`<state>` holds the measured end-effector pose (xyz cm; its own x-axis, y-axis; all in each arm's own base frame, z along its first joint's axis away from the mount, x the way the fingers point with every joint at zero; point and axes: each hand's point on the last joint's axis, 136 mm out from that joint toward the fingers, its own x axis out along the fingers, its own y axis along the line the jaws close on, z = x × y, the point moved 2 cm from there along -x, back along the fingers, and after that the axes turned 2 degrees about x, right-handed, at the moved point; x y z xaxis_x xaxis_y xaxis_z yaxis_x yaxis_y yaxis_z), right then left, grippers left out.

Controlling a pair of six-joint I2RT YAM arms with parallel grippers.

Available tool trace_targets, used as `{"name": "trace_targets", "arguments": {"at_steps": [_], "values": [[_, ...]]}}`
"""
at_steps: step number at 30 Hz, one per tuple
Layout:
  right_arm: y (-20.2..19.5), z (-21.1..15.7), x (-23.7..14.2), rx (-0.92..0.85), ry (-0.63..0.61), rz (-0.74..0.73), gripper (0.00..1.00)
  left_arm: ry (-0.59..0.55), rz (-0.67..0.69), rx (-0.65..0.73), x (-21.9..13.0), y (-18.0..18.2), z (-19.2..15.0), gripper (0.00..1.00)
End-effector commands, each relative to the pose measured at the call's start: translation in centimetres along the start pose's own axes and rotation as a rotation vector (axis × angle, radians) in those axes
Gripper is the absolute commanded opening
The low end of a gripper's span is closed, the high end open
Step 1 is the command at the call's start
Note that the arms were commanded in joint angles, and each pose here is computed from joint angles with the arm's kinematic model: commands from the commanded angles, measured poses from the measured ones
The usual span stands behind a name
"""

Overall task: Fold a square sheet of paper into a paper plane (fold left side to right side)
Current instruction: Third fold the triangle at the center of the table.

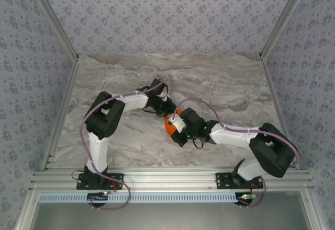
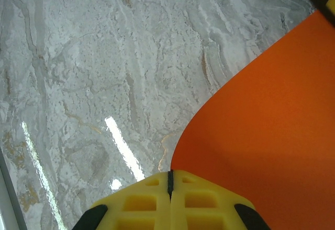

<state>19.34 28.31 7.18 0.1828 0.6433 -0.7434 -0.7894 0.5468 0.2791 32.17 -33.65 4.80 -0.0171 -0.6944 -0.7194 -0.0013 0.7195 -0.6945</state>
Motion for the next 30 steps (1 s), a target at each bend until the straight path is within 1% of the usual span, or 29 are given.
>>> {"name": "trace_targets", "arguments": {"at_steps": [1,15,26,30], "values": [[0.1,0.6,-0.1,0.033,0.009,0.012,0.0,0.023,0.007,0.03,0.2,-0.5,0.0,0.18],[-0.8,0.5,0.1,0.1,0.017,0.021,0.0,0.044,0.06,0.055,0.6,0.3,-0.6,0.17],[-2.0,0.6,0.0,0.226,0.007,0.114,0.0,0.07,0.09,0.045,1.7,1.6,-0.9,0.17],[-2.9,0.4,0.0,0.27,0.02,0.118,0.0,0.069,0.104,0.048,1.7,1.8,-1.0,0.17]]}}
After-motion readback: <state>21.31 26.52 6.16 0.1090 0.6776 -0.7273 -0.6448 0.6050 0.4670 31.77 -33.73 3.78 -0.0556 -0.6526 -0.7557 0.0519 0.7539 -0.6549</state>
